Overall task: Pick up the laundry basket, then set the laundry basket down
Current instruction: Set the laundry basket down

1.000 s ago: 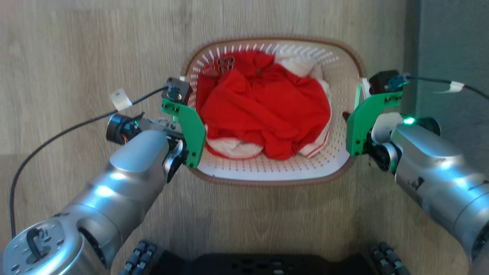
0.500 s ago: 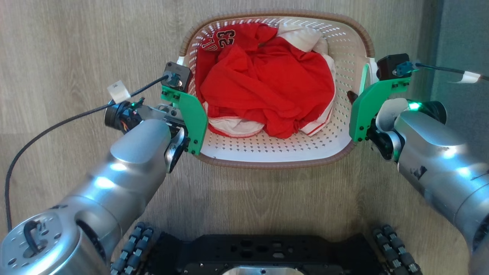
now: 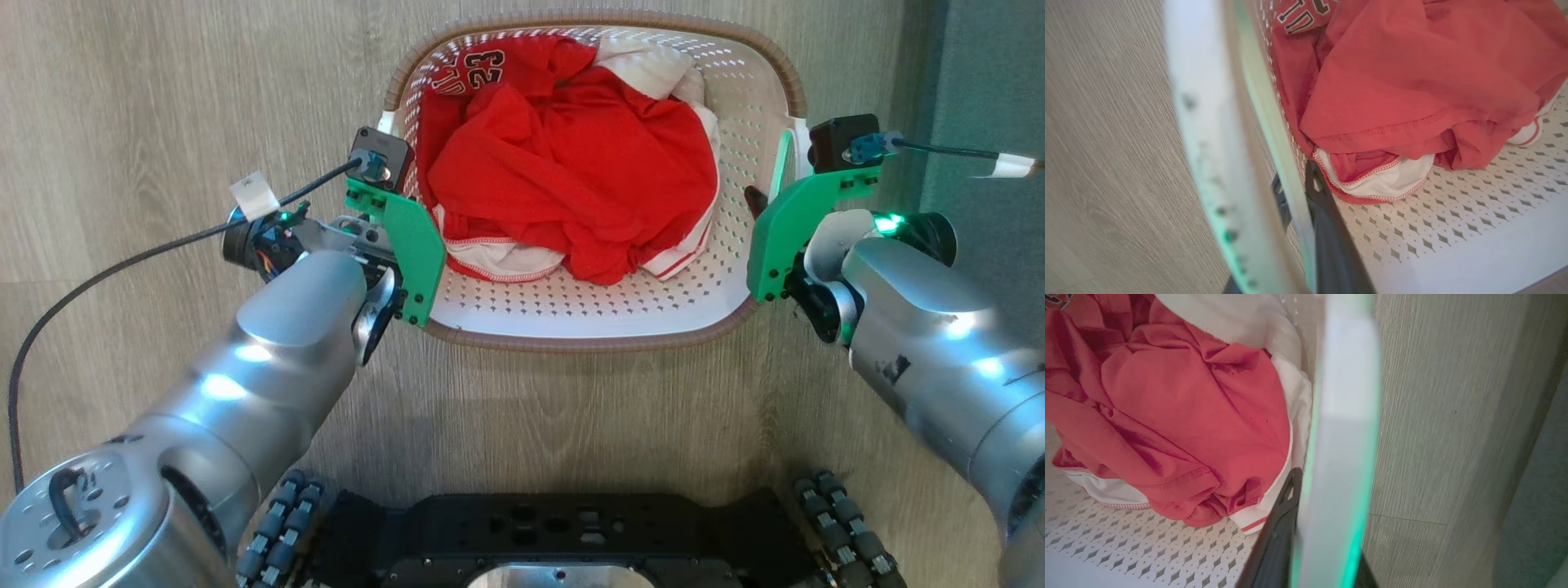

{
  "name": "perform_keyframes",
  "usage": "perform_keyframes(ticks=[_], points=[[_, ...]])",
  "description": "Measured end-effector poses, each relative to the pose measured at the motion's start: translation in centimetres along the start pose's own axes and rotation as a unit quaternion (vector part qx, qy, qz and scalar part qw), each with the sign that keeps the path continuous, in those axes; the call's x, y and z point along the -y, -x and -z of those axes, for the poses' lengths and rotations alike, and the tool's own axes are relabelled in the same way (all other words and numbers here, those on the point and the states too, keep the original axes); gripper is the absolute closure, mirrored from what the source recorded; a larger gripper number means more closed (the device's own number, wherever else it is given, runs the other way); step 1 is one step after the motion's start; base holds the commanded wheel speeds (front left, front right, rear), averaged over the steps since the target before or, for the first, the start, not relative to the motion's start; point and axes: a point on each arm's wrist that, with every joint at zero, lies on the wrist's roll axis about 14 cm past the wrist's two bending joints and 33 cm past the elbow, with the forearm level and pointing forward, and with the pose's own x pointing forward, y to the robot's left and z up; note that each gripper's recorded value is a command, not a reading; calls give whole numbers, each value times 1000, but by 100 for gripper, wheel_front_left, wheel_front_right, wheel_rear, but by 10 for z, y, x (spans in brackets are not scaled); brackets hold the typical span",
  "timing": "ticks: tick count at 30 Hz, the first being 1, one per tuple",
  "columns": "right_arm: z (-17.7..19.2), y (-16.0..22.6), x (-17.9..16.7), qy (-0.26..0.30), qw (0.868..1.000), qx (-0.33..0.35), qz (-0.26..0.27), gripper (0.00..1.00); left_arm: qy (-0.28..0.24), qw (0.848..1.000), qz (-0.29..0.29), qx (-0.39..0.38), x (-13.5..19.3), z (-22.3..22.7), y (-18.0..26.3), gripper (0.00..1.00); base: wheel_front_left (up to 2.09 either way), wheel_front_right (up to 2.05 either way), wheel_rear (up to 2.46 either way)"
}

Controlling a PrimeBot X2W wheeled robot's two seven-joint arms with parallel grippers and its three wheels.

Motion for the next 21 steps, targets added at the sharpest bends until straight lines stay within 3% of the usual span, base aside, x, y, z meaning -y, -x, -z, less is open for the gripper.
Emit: perform_keyframes(ticks=[3, 4, 5, 6, 7, 8, 21], points=[[1, -1, 1, 0, 1000, 1, 0, 100, 2, 1000, -6, 1, -2, 0, -2, 100, 0, 0, 0], [0, -2, 1, -1, 1000, 3, 0, 100, 6, 1000, -9, 4, -2, -1, -2, 74, 0, 0, 0], [-1, -2, 1, -1, 1000, 7, 0, 79, 6, 1000, -11, 3, -3, -1, -3, 21, 0, 0, 0], [-3, -3, 1, 0, 1000, 10, -1, 62, 5, 1000, -10, 3, -2, -1, -3, 0, 0, 0, 0], [-7, -4, -1, 2, 1000, 13, -3, 6, 7, 1000, -9, 4, 1, -2, -4, 0, 0, 0, 0], [-12, -5, -3, 4, 1000, 17, -6, 0, 12, 1000, -9, 5, 4, -3, -5, 0, 0, 0, 0], [-21, -4, -9, 1, 1000, 19, -8, 0, 15, 999, -29, 22, 0, -11, 0, 0, 0, 0, 0]])
